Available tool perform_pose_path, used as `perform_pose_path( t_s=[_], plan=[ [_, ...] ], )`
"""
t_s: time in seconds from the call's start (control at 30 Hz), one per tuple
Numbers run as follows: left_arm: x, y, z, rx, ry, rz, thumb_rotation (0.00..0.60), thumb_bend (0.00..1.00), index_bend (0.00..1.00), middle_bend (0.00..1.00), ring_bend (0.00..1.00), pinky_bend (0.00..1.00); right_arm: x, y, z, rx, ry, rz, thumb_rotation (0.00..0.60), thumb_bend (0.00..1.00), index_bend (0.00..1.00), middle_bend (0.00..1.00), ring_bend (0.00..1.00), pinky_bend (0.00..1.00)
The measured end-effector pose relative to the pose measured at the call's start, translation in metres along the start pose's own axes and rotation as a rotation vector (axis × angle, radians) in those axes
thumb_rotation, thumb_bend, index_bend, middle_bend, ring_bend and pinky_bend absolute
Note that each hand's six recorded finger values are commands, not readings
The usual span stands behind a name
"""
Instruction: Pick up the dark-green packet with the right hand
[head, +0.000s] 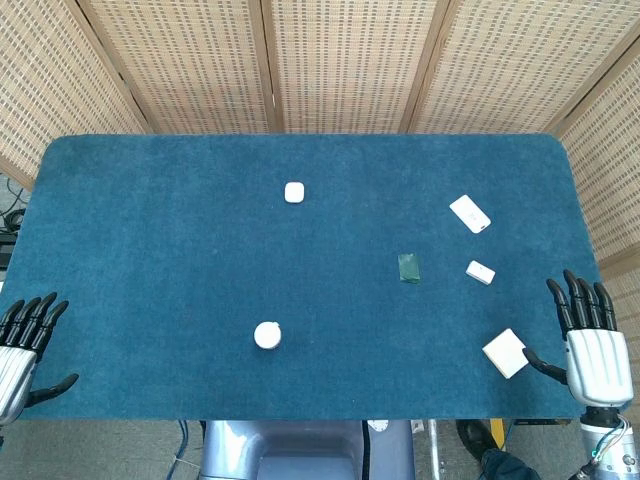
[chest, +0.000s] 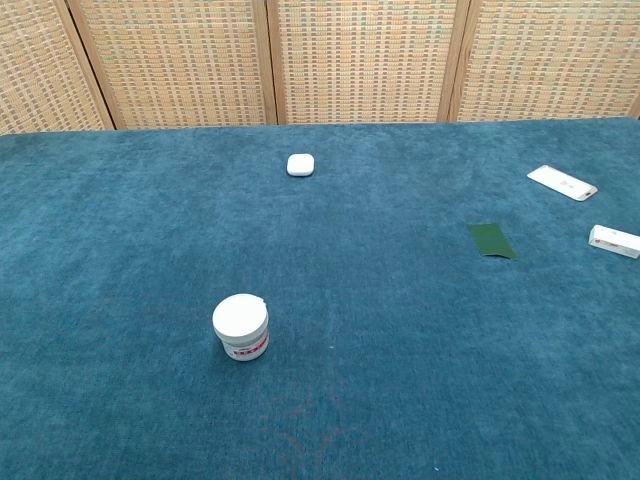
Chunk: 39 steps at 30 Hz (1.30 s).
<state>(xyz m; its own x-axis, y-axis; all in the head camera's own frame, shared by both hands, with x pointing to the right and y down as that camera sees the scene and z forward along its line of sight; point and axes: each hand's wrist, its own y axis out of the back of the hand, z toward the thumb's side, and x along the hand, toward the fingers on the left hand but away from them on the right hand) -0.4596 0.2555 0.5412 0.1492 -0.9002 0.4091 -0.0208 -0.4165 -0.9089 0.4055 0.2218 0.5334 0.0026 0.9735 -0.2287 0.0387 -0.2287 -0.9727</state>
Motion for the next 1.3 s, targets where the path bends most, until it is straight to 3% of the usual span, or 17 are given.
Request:
perform_pose_path(
  t_s=[0.4, 0.63, 0.8, 0.97, 1.3],
  plan=[
    [0.003, 0.001, 0.001, -0.006, -0.001, 0.005, 0.6, 0.0, 0.0, 0.0, 0.0, 0.0, -0.005, -0.009, 0.004, 0.002, 0.026, 0.044, 0.6, 0.0, 0.04, 0.0, 0.0, 0.0],
    [0.011, -0.003, -0.001, -0.008, 0.01, 0.001, 0.6, 0.0, 0.0, 0.0, 0.0, 0.0, -0.048, -0.03, 0.028, 0.036, 0.132, 0.119, 0.6, 0.0, 0.18, 0.0, 0.0, 0.0],
    [0.015, -0.001, -0.001, -0.009, 0.026, 0.024, 0.6, 0.0, 0.0, 0.0, 0.0, 0.0, -0.106, -0.061, 0.055, 0.096, 0.225, 0.2, 0.6, 0.0, 0.24, 0.0, 0.0, 0.0],
    [0.019, -0.001, -0.004, -0.012, 0.046, 0.035, 0.6, 0.0, 0.0, 0.0, 0.0, 0.0, -0.15, -0.095, 0.066, 0.17, 0.242, 0.25, 0.6, 0.0, 0.25, 0.0, 0.0, 0.0],
    [0.03, -0.005, -0.009, -0.01, 0.084, 0.016, 0.6, 0.0, 0.0, 0.0, 0.0, 0.0, -0.19, -0.162, 0.108, 0.254, 0.266, 0.336, 0.6, 0.0, 0.26, 0.0, 0.0, 0.0]
  ],
)
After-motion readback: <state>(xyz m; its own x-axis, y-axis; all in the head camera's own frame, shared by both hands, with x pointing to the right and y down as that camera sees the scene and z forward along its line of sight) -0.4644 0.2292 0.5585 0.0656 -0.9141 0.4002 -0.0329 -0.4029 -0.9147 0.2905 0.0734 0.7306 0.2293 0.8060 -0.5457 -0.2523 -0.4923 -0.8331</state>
